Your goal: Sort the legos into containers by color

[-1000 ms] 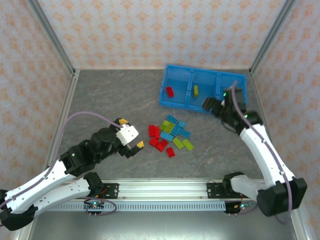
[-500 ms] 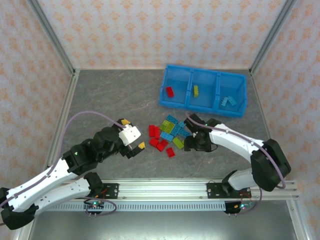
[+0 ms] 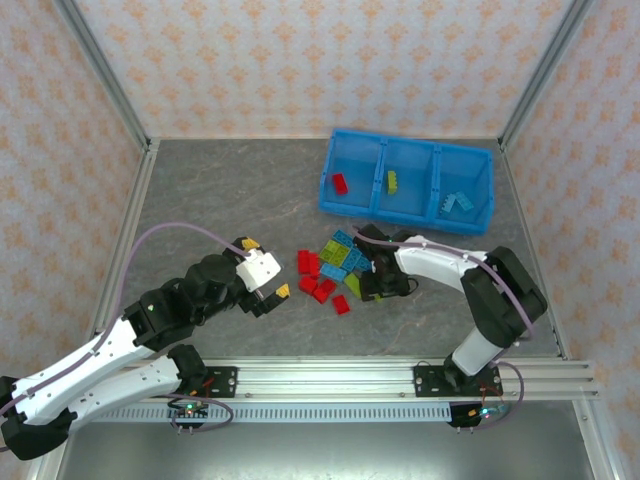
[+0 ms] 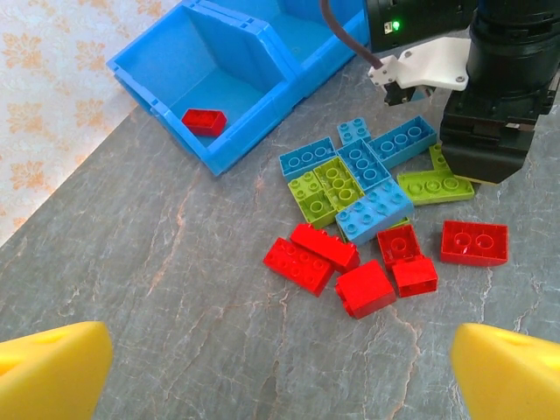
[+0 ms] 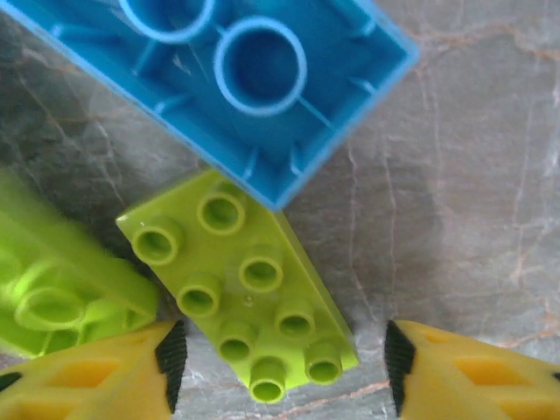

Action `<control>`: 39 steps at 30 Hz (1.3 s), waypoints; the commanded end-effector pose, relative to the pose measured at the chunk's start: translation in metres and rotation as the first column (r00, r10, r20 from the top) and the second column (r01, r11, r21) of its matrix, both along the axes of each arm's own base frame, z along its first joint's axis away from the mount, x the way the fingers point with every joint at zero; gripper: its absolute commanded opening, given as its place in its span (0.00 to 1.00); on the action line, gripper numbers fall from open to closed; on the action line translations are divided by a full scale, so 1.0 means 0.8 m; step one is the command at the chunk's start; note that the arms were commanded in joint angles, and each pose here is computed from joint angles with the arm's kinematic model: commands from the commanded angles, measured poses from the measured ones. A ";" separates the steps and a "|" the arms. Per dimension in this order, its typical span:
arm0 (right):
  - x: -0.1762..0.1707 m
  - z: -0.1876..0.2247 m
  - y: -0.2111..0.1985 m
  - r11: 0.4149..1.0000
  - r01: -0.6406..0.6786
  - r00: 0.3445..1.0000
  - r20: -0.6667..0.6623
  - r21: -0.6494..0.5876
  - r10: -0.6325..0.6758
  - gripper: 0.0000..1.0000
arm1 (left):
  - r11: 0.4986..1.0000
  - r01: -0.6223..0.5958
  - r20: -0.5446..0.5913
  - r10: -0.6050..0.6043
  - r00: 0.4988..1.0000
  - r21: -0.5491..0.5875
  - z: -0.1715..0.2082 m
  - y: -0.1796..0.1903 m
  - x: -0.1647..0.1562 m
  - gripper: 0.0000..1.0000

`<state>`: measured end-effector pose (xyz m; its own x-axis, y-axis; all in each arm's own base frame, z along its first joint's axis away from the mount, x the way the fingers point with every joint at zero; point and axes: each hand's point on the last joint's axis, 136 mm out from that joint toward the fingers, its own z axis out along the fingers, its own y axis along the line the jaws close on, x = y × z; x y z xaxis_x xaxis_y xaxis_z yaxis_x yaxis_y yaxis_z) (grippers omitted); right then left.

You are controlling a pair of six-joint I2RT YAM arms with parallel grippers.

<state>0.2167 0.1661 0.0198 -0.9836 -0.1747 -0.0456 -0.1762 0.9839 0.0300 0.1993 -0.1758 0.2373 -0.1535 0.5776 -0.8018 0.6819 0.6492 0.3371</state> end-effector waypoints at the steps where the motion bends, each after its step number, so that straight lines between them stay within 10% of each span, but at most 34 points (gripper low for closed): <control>1: 0.005 -0.007 0.009 1.000 -0.029 1.000 0.002 0.009 0.029 0.54 | 0.999 0.028 0.006 -0.028 1.000 -0.020 0.003 -0.002 -0.005 1.00; 11: -0.021 0.007 -0.005 0.996 0.068 0.998 0.010 0.055 -0.069 0.36 | 0.999 0.042 -0.018 -0.042 0.999 -0.003 -0.007 -0.008 -0.005 1.00; 19: 0.013 0.113 -0.029 0.965 0.195 0.932 0.275 0.175 -0.238 0.32 | 0.999 0.036 -0.006 -0.036 0.999 -0.008 -0.004 -0.006 -0.005 1.00; 26: 0.127 0.210 -0.076 0.896 0.330 0.765 0.472 0.296 -0.438 0.30 | 0.999 0.033 -0.004 -0.033 0.999 -0.019 -0.001 -0.005 -0.005 1.00; 39: 0.354 0.141 -0.117 0.851 0.487 0.766 0.372 0.196 -0.524 0.42 | 0.999 -0.033 -0.009 0.033 0.999 -0.009 -0.006 0.003 0.004 1.00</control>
<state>0.4915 0.0768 0.1256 -0.8095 0.3746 -0.4521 0.3282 0.9272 0.1805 0.1974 -0.1778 0.2346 -0.1564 0.5753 -0.8029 0.6936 0.6426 0.3254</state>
